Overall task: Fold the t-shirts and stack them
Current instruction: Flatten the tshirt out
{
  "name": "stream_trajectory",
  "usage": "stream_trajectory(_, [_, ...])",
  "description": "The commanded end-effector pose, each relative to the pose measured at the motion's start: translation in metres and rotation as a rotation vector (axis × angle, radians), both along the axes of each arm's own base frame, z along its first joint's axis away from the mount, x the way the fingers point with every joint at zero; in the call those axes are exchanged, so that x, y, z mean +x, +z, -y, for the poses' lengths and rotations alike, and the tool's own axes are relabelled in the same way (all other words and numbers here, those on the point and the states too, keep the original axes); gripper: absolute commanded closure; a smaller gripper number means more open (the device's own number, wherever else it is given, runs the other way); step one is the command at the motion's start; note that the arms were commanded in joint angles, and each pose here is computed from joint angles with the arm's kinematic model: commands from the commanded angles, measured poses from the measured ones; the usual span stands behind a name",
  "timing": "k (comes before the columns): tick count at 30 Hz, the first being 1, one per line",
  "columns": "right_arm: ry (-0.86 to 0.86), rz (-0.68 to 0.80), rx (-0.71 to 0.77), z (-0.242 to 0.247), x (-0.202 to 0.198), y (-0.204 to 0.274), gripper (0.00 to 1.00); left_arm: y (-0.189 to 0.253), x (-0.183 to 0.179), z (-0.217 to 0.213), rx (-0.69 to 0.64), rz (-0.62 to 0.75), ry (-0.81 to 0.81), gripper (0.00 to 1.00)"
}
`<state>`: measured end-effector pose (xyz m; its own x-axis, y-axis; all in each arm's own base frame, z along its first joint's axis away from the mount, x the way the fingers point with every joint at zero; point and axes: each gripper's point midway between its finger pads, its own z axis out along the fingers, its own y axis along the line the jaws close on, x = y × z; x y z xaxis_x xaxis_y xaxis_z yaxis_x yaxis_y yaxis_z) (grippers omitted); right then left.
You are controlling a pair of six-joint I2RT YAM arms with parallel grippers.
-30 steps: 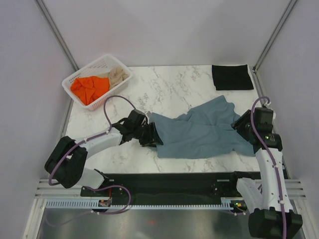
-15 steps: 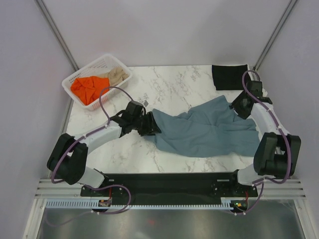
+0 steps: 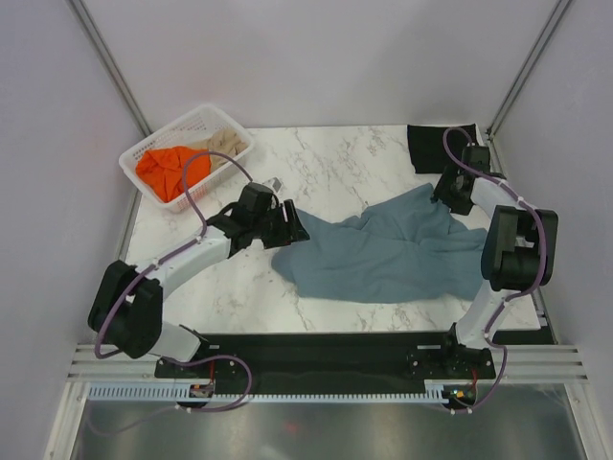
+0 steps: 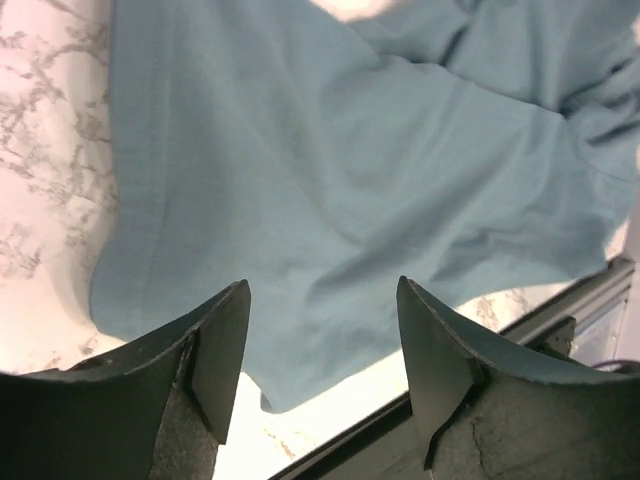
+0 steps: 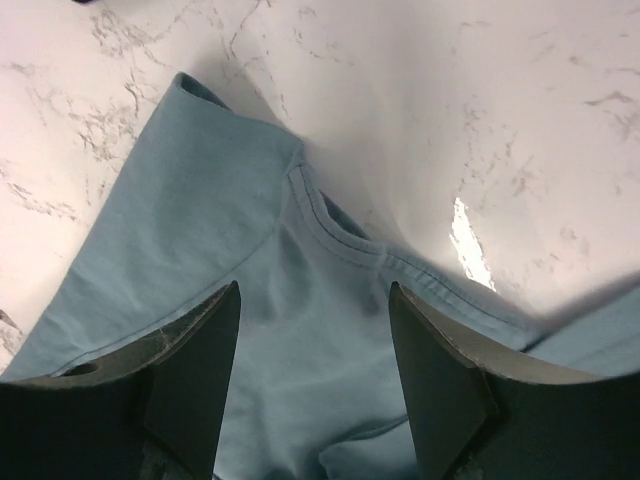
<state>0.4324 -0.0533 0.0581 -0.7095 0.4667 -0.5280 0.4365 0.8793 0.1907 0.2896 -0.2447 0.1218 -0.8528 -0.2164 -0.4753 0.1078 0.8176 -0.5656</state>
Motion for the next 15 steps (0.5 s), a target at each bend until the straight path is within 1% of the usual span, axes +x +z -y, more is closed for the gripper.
stream_trajectory(1, [0.065,0.037,0.01,-0.004,0.019,0.003,0.34,-0.034,0.013,-0.012,0.073,-0.087,0.026,0.32])
stream_trajectory(3, [0.065,0.049,0.008,-0.004,0.022,0.004,0.4,-0.047,0.014,-0.014,0.085,-0.124,0.042,0.33])
stream_trajectory(4, [0.064,0.055,0.008,-0.004,0.024,0.005,0.47,-0.052,0.013,-0.014,0.092,-0.137,0.043,0.33])
stream_trajectory(5, [0.067,0.076,0.011,-0.005,0.03,0.009,0.63,-0.061,0.012,-0.015,0.104,-0.158,0.042,0.34])
stream_trajectory(6, [0.081,0.092,0.032,-0.009,0.033,0.013,0.7,-0.065,0.011,-0.015,0.113,-0.167,0.043,0.34])
stream_trajectory(7, [0.091,0.106,0.041,-0.012,0.037,0.016,0.84,-0.072,0.009,-0.017,0.126,-0.182,0.044,0.34])
stream_trajectory(9, [0.113,0.142,0.057,-0.019,0.048,0.028,0.98,-0.088,0.006,-0.019,0.146,-0.222,0.05,0.35])
stream_trajectory(10, [0.123,0.159,0.068,-0.023,0.052,0.034,1.0,-0.091,0.004,-0.017,0.141,-0.238,0.044,0.38])
stream_trajectory(11, [0.133,0.182,0.07,-0.027,0.056,0.044,1.0,-0.095,0.004,-0.014,0.14,-0.249,0.039,0.55])
stream_trajectory(12, [0.137,0.201,0.073,-0.03,0.059,0.052,1.0,-0.094,0.005,-0.012,0.132,-0.249,0.034,0.67])
stream_trajectory(13, [0.141,0.23,0.074,-0.033,0.061,0.065,1.0,-0.088,0.011,-0.009,0.122,-0.234,0.036,0.87])
stream_trajectory(14, [0.145,0.266,0.073,-0.035,0.068,0.081,1.0,-0.083,0.016,-0.007,0.119,-0.217,0.035,0.96])
stream_trajectory(15, [0.143,0.289,0.082,-0.037,0.071,0.092,1.0,-0.073,0.024,-0.007,0.117,-0.179,0.031,0.98])
